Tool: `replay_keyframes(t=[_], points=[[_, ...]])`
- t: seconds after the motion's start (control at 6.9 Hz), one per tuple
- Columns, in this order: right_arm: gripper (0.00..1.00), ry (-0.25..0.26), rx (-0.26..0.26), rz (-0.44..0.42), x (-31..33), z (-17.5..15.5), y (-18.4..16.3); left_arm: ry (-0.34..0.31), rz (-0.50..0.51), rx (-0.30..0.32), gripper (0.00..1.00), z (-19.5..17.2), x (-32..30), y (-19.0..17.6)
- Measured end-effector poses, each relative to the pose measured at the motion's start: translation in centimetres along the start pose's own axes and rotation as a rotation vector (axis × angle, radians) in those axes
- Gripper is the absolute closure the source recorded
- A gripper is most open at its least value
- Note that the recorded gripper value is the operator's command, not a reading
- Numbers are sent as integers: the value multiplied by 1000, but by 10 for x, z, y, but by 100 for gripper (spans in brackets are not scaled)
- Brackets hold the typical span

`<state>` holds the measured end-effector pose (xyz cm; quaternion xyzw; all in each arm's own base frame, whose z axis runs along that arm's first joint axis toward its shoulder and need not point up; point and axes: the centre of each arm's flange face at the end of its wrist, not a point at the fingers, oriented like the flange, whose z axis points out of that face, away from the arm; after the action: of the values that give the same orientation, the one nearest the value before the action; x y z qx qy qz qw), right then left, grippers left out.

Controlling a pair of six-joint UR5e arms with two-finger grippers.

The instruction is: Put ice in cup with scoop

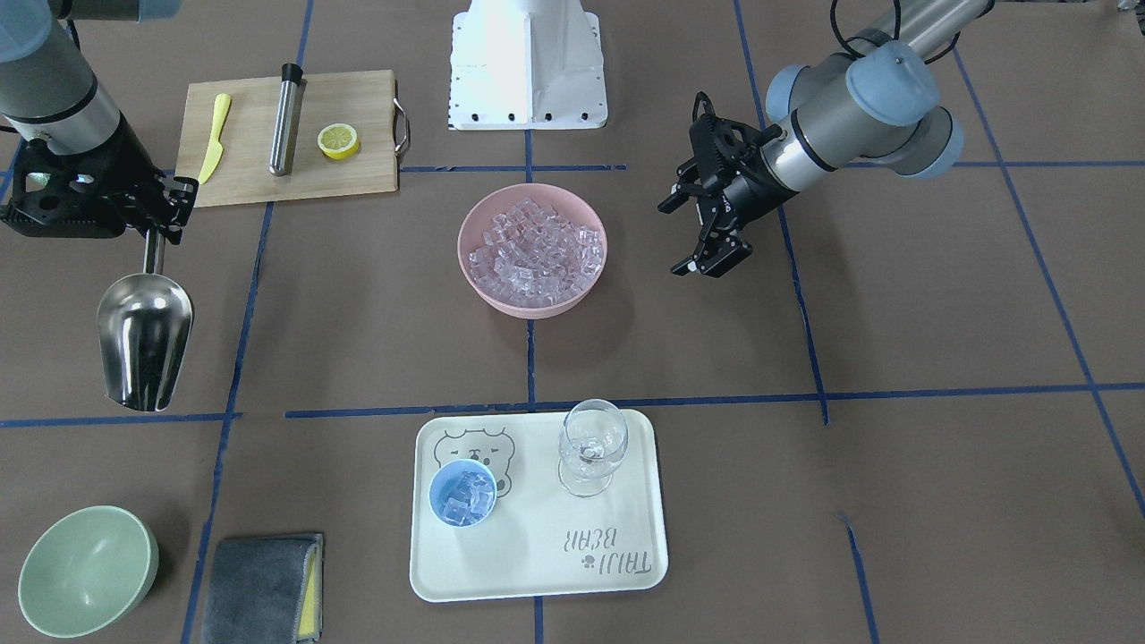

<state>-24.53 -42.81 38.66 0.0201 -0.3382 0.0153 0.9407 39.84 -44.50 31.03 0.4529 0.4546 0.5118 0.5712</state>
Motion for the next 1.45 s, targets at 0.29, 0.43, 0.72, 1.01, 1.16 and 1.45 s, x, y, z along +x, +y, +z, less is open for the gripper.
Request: replay_keyframes(t=[0.29,0.43,0.72,1.01,1.16,1.45], points=[[100,-16,39,1,27,45,29,-40,-26,-20,0,-26,-22,20],[100,-13,27,-4,31,60,43,-47,-35,-20,0,-42,-32,27],[100,12,25,-18,36,84,64,-117,-64,-26,0,-88,-61,47],[100,26,22,-27,33,106,73,-182,-140,-77,0,-130,-74,103],[100,33,18,-29,34,113,75,-205,-166,-104,0,-145,-77,125],[100,44,13,-29,36,121,75,-246,-267,-235,0,-163,-90,151]])
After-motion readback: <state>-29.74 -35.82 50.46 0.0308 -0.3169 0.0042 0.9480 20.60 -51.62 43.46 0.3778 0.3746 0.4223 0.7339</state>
